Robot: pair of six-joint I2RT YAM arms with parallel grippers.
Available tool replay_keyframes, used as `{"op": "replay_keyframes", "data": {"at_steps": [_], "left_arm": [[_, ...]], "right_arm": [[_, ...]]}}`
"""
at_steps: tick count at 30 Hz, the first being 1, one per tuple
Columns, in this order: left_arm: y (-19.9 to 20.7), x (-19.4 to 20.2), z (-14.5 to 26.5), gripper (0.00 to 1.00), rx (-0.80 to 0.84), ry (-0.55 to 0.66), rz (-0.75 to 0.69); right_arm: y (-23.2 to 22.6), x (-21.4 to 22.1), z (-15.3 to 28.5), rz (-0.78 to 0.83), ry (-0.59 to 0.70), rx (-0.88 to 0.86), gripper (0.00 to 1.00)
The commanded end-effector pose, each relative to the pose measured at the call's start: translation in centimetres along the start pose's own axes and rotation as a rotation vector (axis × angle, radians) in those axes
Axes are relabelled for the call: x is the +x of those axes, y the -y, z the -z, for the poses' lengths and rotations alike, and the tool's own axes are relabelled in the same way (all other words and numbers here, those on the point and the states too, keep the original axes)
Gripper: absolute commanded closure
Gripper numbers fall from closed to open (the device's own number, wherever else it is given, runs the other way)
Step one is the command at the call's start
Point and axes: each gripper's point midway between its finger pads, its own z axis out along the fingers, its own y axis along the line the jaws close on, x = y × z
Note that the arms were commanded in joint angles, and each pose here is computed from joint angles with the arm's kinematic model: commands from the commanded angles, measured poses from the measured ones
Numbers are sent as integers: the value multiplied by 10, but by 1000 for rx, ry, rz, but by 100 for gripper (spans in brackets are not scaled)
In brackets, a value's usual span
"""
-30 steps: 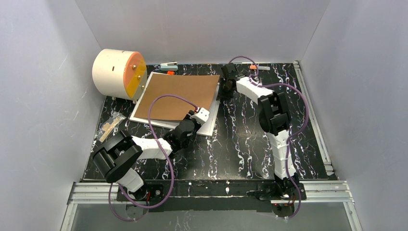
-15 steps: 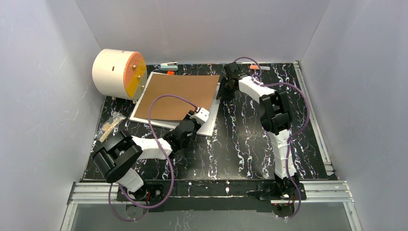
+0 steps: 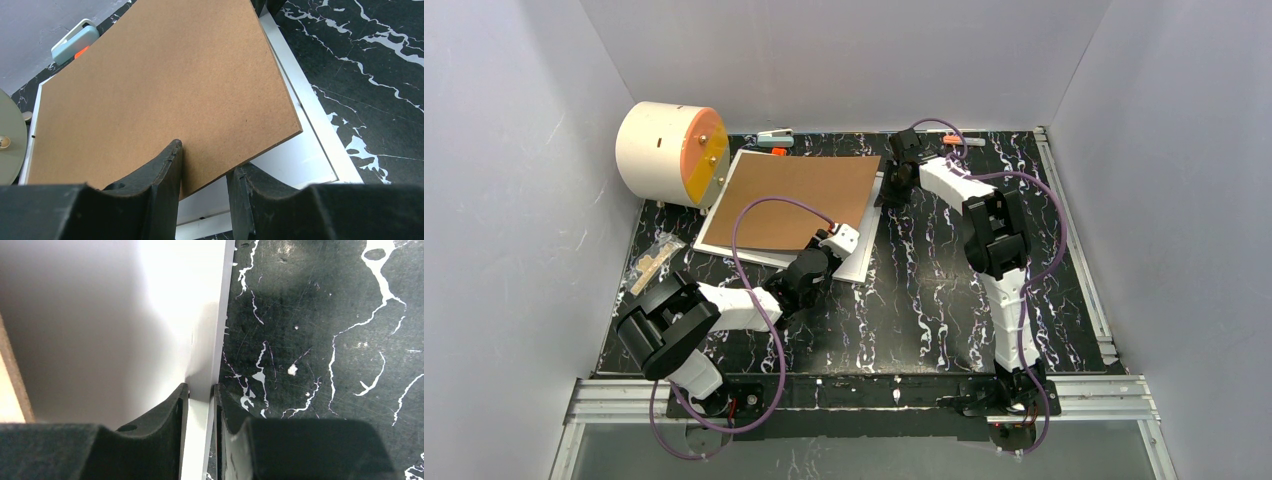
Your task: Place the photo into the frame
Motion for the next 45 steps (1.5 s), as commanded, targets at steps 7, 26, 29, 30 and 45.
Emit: {"op": "replay_keyframes", "data": {"at_steps": [7,26,29,30,45], "left_arm": [[-17,36,8,82,-92,-113,95],[-14,40,7,82,-79,-121,96],[-13,41,8,82,-75,-121,98],[-13,40,8,82,-73,-120,100],[-13,40,9,82,-73,-118,106]], "right_arm": [[25,19,-7,-27,-68,70,49],[-1,153,43,-78,-290,14,39],[3,157,39,-90,-292,47,41],[5,155,38,-92,-289,65,42],[14,143,33,-94,-244,208,51]]}}
